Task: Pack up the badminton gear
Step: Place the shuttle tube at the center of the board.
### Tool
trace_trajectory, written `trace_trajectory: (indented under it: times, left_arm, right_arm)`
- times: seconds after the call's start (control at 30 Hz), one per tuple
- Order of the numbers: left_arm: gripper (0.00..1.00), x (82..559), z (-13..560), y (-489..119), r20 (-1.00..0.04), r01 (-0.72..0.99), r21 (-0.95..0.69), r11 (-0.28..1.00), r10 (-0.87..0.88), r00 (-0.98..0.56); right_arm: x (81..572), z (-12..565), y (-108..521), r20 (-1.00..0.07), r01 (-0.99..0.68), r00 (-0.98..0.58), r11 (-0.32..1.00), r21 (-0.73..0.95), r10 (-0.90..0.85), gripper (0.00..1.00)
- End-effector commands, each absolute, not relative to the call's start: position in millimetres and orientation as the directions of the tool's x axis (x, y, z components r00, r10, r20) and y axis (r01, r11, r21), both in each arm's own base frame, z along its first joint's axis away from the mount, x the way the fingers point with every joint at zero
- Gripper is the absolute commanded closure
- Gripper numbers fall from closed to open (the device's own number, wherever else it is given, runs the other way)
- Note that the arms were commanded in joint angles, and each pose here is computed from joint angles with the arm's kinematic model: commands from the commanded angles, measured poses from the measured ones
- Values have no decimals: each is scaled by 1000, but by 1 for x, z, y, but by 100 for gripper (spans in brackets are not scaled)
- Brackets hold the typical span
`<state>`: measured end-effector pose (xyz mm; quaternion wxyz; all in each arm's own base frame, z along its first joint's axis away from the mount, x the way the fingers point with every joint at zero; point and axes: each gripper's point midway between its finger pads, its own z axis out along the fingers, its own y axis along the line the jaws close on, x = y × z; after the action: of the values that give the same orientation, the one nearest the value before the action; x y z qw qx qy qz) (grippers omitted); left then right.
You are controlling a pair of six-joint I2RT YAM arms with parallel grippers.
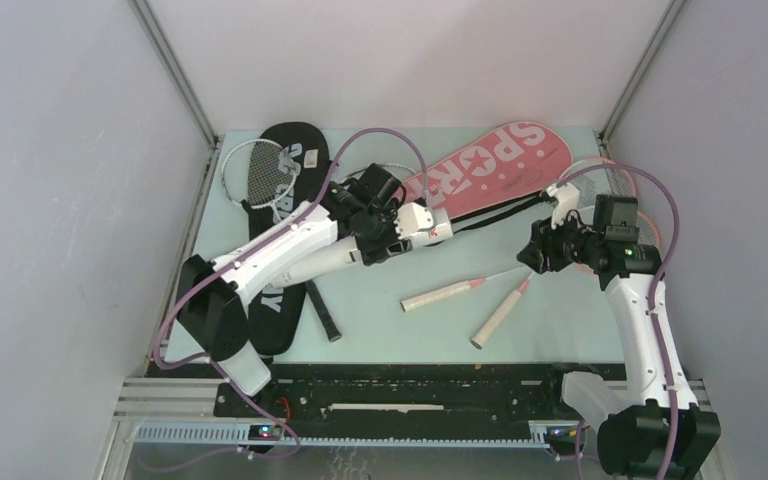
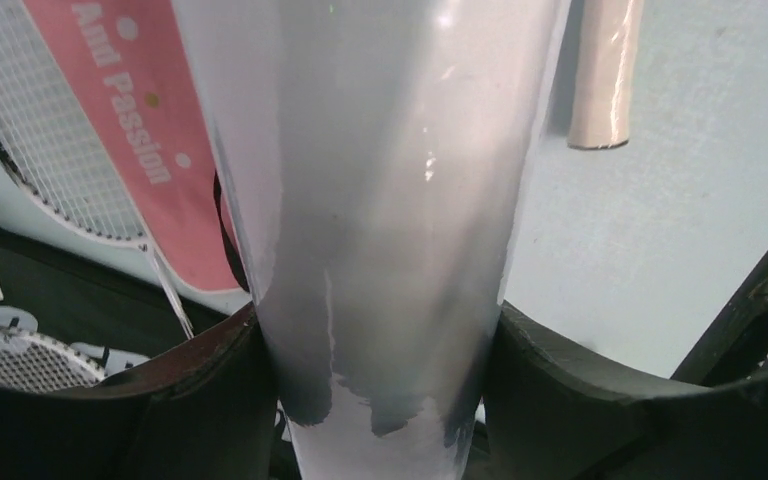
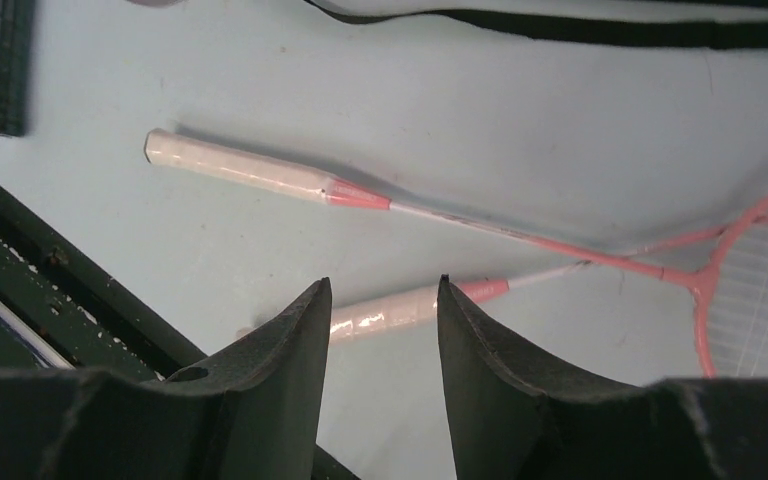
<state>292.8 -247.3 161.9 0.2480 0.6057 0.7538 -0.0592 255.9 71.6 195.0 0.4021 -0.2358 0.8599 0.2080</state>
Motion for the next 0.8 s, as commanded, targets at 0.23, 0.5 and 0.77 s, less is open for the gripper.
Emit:
trace_trajectory:
  times: [0.23, 0.5, 0.77]
  left_arm:
    - [42, 316, 147, -105, -311, 782, 344, 521, 848, -428]
    - [38, 304, 115, 5, -307, 611, 370, 699, 713, -630]
    - [34, 319, 95, 42, -312, 515, 358, 779, 620, -720]
  right_arm:
    - [258, 190, 72, -792, -561, -579, 799, 217, -191, 49]
    - [258, 185, 72, -778, -559, -598, 795, 234, -191, 49]
    - [259, 183, 73, -774, -559, -603, 794, 238, -193, 48]
